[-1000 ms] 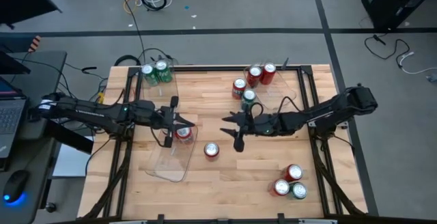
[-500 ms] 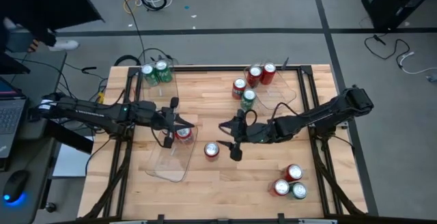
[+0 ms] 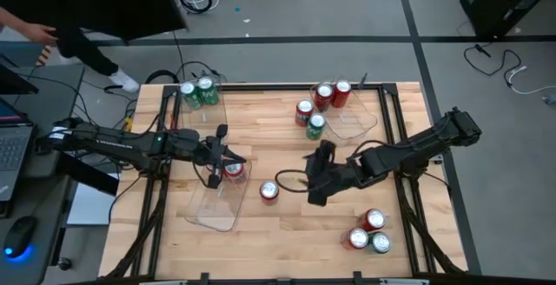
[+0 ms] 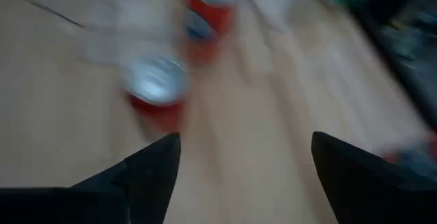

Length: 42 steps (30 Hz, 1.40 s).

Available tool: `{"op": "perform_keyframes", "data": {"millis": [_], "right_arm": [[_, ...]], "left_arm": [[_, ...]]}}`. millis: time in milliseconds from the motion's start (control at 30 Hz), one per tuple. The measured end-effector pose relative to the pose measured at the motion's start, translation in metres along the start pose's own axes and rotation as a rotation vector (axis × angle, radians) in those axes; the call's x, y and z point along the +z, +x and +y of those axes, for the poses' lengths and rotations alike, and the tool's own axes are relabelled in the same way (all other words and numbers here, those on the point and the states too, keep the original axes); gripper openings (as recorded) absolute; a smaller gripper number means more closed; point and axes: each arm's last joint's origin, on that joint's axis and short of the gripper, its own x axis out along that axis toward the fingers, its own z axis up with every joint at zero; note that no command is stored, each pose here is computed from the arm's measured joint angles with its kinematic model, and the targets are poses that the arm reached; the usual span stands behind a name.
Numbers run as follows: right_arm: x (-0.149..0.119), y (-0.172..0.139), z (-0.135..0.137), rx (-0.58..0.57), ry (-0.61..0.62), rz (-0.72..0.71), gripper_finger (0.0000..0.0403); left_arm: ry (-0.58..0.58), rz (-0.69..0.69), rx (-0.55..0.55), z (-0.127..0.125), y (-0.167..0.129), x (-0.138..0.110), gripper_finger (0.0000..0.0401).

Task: Sort soda cans
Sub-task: Put the top green soda can into the top left transparent bin

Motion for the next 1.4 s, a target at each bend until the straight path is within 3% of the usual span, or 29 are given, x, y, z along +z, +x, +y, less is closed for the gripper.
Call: {"op": "perform_keyframes", "data": {"millis": [133,267,467,633,767,1200,1400], "right_arm": [[-0.003,0.012,-0.03,-0.14,0.065,0.102,0.0326],[0.003,0.029,-0.068,-0.197,0.138,0.154,0.0335],[0.005,0.051,-0.132,-0.131,0.186,0.248,0.034],[0.0,0.06,-0.169,-0.086,0.214,0.298,0.0339],[-0.007,0.065,-0.181,-0.011,0.241,0.314,0.0342],[-0.035,0.091,-0.191,-0.029,0.241,0.402,0.0339],[-0.038,0.105,-0.187,-0.002,0.242,0.416,0.0302]], "left_arm": [[-0.004,-0.003,0.0,0.0,0.0,0.0,0.0007],[-0.005,-0.003,0.001,0.0,0.0,0.0,0.0007],[-0.001,-0.002,0.0,0.0,0.0,0.0,0.0007],[0.0,0.0,0.0,0.0,0.0,0.0,0.0007],[0.0,0.001,0.001,0.0,0.0,0.0,0.0007],[-0.049,0.001,0.015,0.001,0.0,0.0,0.0007],[-0.134,0.012,0.08,0.007,-0.002,-0.001,0.0007]]}}
